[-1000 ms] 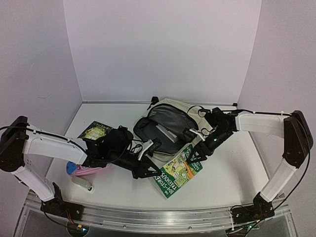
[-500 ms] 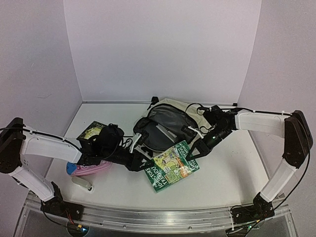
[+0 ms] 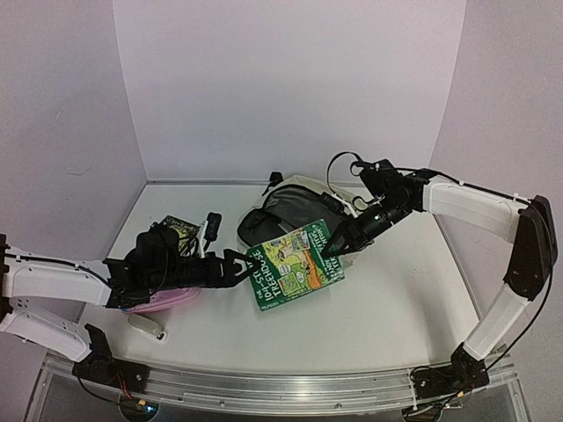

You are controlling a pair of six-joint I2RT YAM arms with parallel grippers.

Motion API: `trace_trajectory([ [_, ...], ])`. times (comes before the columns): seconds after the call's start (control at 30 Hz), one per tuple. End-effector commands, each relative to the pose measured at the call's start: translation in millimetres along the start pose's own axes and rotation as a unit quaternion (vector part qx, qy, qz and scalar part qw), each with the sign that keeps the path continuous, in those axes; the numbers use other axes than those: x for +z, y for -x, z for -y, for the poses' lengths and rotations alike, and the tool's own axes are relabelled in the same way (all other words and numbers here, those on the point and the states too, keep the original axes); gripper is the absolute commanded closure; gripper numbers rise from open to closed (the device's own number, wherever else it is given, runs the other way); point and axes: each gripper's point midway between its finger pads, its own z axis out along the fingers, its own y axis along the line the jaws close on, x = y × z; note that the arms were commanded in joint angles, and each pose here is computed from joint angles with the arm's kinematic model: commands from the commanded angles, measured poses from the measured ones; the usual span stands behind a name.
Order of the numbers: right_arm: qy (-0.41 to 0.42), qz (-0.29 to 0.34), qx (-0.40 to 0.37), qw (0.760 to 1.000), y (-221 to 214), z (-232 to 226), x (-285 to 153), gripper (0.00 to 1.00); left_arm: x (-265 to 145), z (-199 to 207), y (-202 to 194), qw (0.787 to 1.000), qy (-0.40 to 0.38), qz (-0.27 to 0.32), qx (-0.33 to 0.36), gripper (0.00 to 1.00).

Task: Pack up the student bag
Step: Pick up the book from the center of the board.

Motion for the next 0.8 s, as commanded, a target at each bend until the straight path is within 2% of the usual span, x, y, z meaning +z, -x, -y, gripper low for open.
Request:
trace_trajectory([
  [0.0, 0.034, 0.066, -0.054, 0.996, 40, -47, -33, 1.0, -12, -7, -1, 0.994, -0.022, 0.039, -0.096, 0.0],
  [0.1, 0.032, 0.08, -0.063, 0.994, 51, -53, -40, 1.0, -15, -13, -7, 0.985, -0.045, 0.054, -0.157, 0.0],
  [0.2, 0.03, 0.093, -0.077, 0.992, 62, -59, -46, 1.0, -6, -10, -12, 0.979, -0.068, 0.044, -0.185, 0.0],
  [0.33, 0.052, 0.096, -0.062, 0.992, 66, -67, -47, 1.0, 10, 3, -11, 0.978, -0.095, 0.039, -0.183, 0.0],
  [0.5, 0.066, 0.089, -0.068, 0.991, 57, -75, -44, 1.0, 15, 19, 4, 0.969, -0.159, 0.072, -0.176, 0.01],
  [0.77, 0.1, 0.065, -0.059, 0.991, 35, -84, -35, 1.0, 24, 45, 15, 0.956, -0.236, 0.08, -0.156, 0.13],
])
